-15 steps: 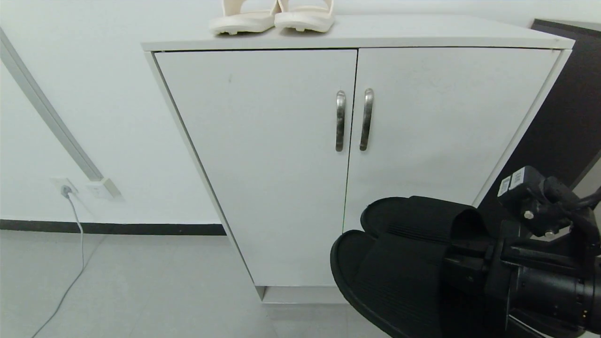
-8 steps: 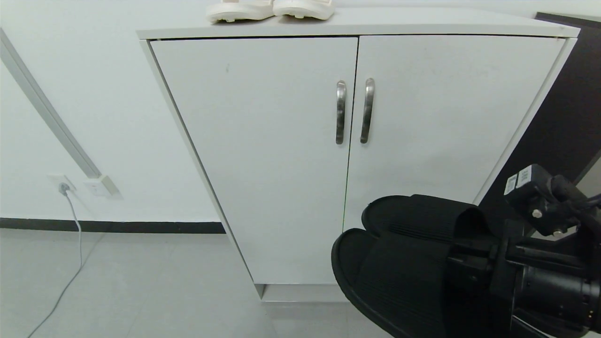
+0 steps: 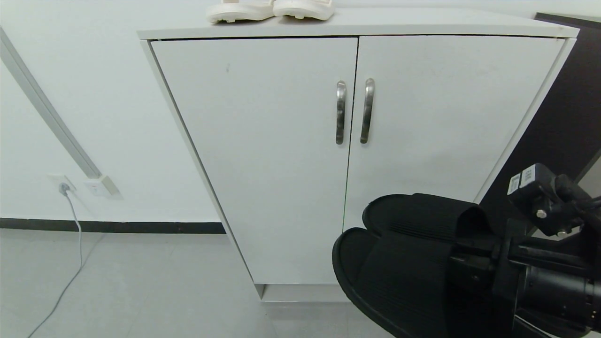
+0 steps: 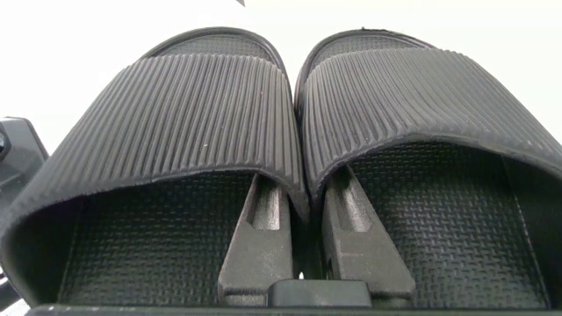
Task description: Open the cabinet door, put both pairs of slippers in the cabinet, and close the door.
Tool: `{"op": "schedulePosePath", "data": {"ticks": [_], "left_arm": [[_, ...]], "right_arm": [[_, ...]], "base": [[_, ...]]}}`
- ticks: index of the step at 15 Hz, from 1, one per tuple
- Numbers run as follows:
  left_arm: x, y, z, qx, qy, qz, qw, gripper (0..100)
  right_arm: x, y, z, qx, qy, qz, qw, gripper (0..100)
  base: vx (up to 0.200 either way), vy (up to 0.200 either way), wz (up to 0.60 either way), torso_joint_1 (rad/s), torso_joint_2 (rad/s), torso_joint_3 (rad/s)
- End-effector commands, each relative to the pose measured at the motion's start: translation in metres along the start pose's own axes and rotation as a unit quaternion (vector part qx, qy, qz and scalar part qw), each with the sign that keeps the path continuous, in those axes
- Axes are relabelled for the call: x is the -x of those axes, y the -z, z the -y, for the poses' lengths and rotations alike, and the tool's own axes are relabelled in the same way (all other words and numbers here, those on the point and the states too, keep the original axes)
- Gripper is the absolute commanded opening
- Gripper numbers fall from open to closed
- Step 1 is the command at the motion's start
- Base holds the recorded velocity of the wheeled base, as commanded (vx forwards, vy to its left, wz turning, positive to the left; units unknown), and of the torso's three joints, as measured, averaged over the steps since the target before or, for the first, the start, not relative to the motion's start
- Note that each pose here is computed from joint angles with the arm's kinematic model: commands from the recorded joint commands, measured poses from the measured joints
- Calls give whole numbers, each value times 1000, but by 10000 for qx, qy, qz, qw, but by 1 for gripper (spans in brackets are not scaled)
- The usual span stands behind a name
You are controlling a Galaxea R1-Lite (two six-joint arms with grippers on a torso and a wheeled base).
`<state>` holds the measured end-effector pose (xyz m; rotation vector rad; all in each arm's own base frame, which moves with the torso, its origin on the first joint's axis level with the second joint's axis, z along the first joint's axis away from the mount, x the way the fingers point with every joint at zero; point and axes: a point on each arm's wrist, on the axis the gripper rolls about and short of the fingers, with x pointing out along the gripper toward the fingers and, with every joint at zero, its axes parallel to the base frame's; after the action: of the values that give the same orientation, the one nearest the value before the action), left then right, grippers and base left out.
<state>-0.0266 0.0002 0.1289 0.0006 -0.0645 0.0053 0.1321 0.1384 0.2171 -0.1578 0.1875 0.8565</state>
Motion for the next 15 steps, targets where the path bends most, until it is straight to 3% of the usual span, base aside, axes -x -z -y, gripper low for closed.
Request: {"op": "schedulePosePath", "data": {"ticks": [1, 3, 7, 10, 14, 15], "left_arm": [[-20, -20, 2, 83, 430, -478, 9979, 100], [-33, -25, 5, 157, 1052, -718, 9917, 100], [-74, -45, 8, 226, 1608, -958, 9821, 100], [-110, -57, 12, 221, 1888, -870, 9779, 100], [-135, -71, 31, 271, 2658, -888, 9595, 100], [-140, -80, 36, 417, 2832, -844, 9544, 100]], "right_arm": [[1, 1, 0, 14, -4, 11, 10000, 0], [2, 1, 0, 21, -4, 11, 10000, 0], [2, 1, 0, 21, -5, 3, 10000, 0], [4, 0, 0, 15, -2, 41, 10000, 0], [6, 1, 0, 16, 0, 57, 10000, 0], [6, 1, 0, 15, -2, 41, 10000, 0]], "base": [[0, 0, 0, 0, 0, 0], [0, 0, 0, 0, 0, 0], [0, 0, 0, 0, 0, 0], [0, 0, 0, 0, 0, 0], [0, 0, 0, 0, 0, 0], [0, 0, 0, 0, 0, 0]]}}
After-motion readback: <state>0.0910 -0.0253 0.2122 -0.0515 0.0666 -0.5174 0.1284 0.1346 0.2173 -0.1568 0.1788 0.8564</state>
